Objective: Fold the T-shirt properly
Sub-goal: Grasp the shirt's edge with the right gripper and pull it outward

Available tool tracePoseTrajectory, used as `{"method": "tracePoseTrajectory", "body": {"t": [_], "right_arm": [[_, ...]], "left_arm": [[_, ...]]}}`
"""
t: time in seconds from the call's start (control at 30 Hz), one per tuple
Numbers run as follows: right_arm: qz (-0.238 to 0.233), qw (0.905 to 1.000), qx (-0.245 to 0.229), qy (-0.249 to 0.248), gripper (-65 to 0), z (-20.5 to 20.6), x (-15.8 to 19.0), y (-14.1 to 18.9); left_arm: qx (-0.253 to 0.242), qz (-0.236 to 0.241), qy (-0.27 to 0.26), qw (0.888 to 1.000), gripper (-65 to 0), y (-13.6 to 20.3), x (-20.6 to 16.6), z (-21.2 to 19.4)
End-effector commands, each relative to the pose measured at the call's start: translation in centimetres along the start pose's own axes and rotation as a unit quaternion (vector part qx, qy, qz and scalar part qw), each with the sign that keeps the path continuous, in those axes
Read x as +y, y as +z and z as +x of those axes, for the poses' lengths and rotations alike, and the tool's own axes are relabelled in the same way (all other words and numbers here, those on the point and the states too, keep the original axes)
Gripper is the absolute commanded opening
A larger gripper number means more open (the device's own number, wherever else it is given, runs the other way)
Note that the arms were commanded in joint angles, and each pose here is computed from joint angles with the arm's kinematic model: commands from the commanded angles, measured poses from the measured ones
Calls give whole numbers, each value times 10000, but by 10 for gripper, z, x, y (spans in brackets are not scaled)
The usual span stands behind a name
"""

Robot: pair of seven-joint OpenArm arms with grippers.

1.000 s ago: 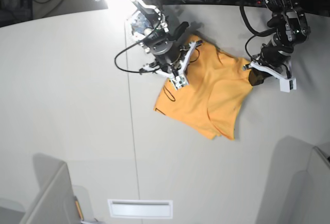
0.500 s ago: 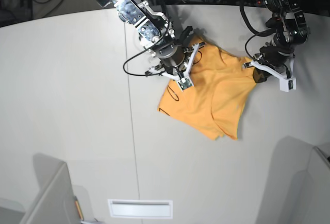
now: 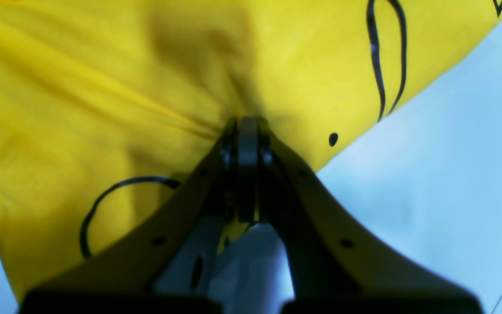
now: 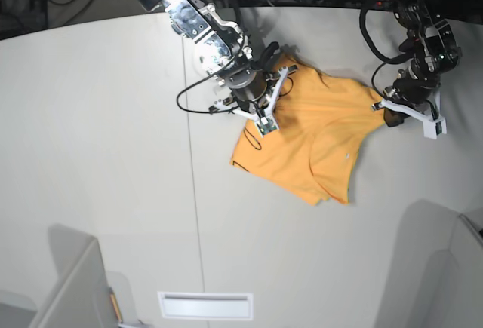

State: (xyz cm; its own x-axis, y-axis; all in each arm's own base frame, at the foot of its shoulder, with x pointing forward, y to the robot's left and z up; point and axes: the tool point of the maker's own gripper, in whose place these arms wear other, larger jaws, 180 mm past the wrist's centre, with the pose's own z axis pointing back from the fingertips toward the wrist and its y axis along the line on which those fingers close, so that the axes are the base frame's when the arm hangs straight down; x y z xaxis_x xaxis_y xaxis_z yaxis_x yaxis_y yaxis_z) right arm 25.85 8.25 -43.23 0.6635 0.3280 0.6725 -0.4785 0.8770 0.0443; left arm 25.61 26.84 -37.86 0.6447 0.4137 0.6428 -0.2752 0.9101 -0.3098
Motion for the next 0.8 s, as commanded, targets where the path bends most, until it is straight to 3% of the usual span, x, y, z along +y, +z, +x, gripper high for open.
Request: {"method": "tracePoseTrajectory", "body": {"t": [0.0,0.3,0.4,0.5,0.6,0.77], "right_arm": [[-123,9999,102,8,-650,-2,-7,0],[-179,9997,133,61,-650,-5,-14,1],[-178,9997,126,60,-650,-5,-14,1],[-162,9999,34,48,-650,1,-13,3],[-94,9995,-290,-9,-650,22,-9,15],[-33,9968,-799,13,-650,48,-10,40]], "left_arm": [[-197,-7,-32,9998,-650,2,1,12],[-178,35,-53,9998,-638,-1,6,16],[-206,38,-62,9998,-457,-1,7,19],[-220,48,-72,9997,-329,0,8,21],[-426,219,-29,9988,-262,9,23,35],[-1022,284,-134,9943,-247,33,22,74]]}}
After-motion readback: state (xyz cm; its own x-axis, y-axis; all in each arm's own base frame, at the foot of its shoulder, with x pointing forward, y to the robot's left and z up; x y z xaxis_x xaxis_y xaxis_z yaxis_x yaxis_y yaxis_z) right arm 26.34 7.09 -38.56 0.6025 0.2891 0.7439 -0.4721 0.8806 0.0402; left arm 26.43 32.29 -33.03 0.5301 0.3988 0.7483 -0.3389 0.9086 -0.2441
